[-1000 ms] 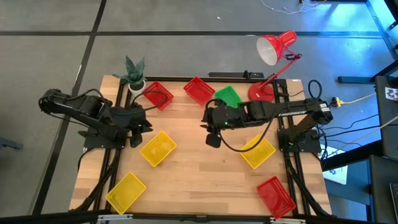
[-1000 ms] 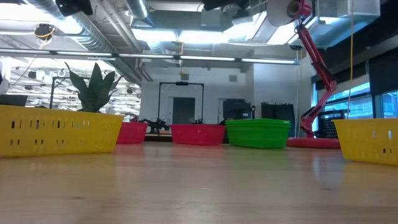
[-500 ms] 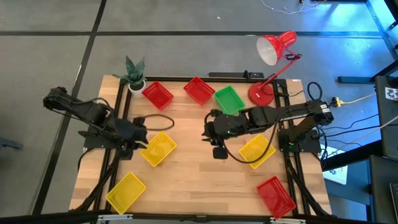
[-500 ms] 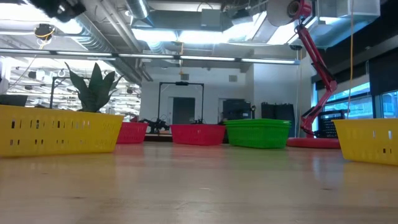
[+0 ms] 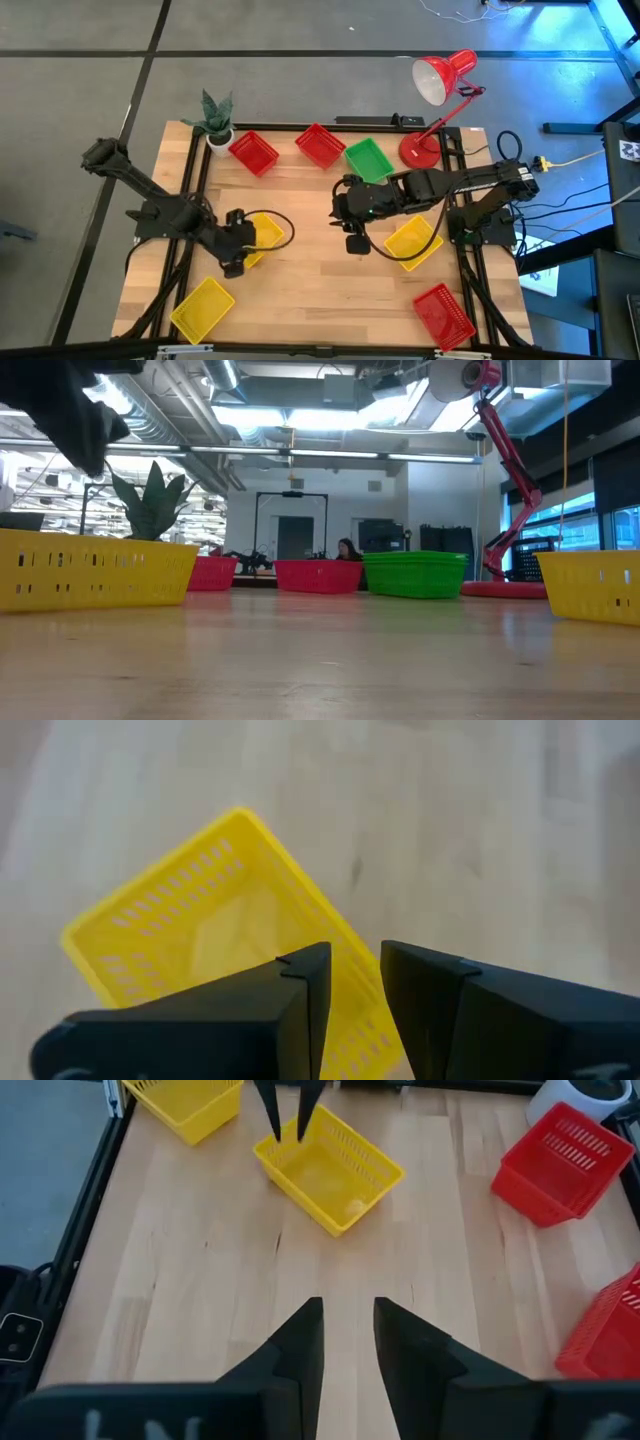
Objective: Stack baskets by color
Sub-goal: Move the top left yellow bin to the center of the table
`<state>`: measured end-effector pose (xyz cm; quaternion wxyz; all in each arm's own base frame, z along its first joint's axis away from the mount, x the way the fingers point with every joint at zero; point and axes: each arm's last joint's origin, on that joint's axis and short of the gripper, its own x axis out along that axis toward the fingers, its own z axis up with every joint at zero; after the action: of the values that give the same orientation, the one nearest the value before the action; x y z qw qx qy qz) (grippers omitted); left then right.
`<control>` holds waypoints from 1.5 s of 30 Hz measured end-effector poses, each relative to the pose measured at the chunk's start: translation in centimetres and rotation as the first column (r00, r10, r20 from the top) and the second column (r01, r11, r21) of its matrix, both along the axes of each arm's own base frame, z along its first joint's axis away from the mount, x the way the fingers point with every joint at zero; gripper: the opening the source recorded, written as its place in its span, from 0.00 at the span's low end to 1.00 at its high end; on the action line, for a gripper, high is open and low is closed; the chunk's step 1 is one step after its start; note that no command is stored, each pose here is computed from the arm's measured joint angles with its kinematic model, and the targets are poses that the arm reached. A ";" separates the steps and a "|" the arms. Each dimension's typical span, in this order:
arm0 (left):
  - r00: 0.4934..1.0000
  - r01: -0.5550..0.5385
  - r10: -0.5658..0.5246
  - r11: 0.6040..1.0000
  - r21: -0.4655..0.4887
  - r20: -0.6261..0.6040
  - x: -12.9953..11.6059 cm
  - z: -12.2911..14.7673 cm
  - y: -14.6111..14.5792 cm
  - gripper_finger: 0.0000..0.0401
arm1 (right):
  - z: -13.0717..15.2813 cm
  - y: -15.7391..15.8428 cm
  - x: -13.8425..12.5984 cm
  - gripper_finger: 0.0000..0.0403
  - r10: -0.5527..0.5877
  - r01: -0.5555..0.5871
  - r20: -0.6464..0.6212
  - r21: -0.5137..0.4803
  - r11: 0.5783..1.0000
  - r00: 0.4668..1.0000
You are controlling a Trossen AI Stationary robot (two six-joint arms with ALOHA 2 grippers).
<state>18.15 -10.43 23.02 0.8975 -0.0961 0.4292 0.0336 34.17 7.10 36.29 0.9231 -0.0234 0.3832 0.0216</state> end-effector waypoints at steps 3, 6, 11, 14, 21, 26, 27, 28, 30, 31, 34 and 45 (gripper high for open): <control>0.999 -0.036 0.036 0.999 0.006 0.007 1.0 -0.9 -0.7 0.21 | 0.0 0.0 0.0 0.23 -0.001 0.001 0.001 0.001 1.000 1.000; 0.998 -0.066 0.066 0.998 -0.019 0.001 1.9 -1.9 -1.3 0.21 | 0.0 0.0 0.0 0.23 -0.001 0.001 0.001 0.002 1.000 1.000; 0.993 -0.118 0.118 0.993 0.005 -0.030 2.8 -3.5 -1.8 0.21 | 0.0 0.0 0.0 0.23 -0.001 0.001 0.002 0.002 1.000 1.000; 0.990 -0.132 0.134 0.991 0.036 -0.045 3.1 -4.2 -1.9 0.21 | 0.0 0.0 0.0 0.23 -0.002 0.002 0.002 0.002 1.000 1.000; 0.987 -0.150 0.152 0.988 0.037 -0.049 3.2 -4.5 -2.0 0.21 | 0.0 0.0 0.0 0.23 -0.002 0.002 0.002 0.002 1.000 1.000; 0.980 -0.192 0.194 0.980 0.046 -0.050 3.1 -4.5 -1.8 0.21 | 0.0 0.0 0.0 0.23 -0.002 0.002 0.001 0.002 1.000 1.000; 0.979 -0.196 0.199 0.979 0.054 -0.053 3.0 -4.6 -1.7 0.21 | 0.0 0.0 0.0 0.23 -0.002 0.002 0.001 0.002 1.000 1.000; 0.977 -0.200 0.204 0.978 0.064 -0.056 3.0 -4.7 -1.7 0.21 | 0.0 0.0 0.0 0.23 -0.002 0.002 0.001 0.002 1.000 1.000; 0.976 -0.202 0.207 0.976 0.075 -0.066 3.1 -5.0 -1.8 0.21 | 0.0 0.0 0.0 0.23 -0.002 0.002 0.001 0.002 1.000 1.000; 0.975 -0.201 0.208 0.976 0.082 -0.075 3.1 -5.2 -1.8 0.21 | 0.0 0.0 0.0 0.23 -0.002 0.002 0.001 0.001 1.000 1.000; 0.972 -0.206 0.211 0.977 0.060 -0.099 3.4 -5.9 -2.1 0.21 | 0.0 0.0 0.0 0.23 -0.002 0.002 0.001 0.002 1.000 1.000; 0.971 -0.180 0.189 0.981 0.073 -0.146 3.8 -7.0 -2.4 0.21 | 0.0 0.0 0.0 0.23 -0.003 0.002 0.003 0.002 1.000 1.000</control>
<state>21.94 -12.83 16.00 0.8574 -0.1062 0.4846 0.1368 34.19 7.10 36.32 0.9237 -0.0220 0.3818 0.0209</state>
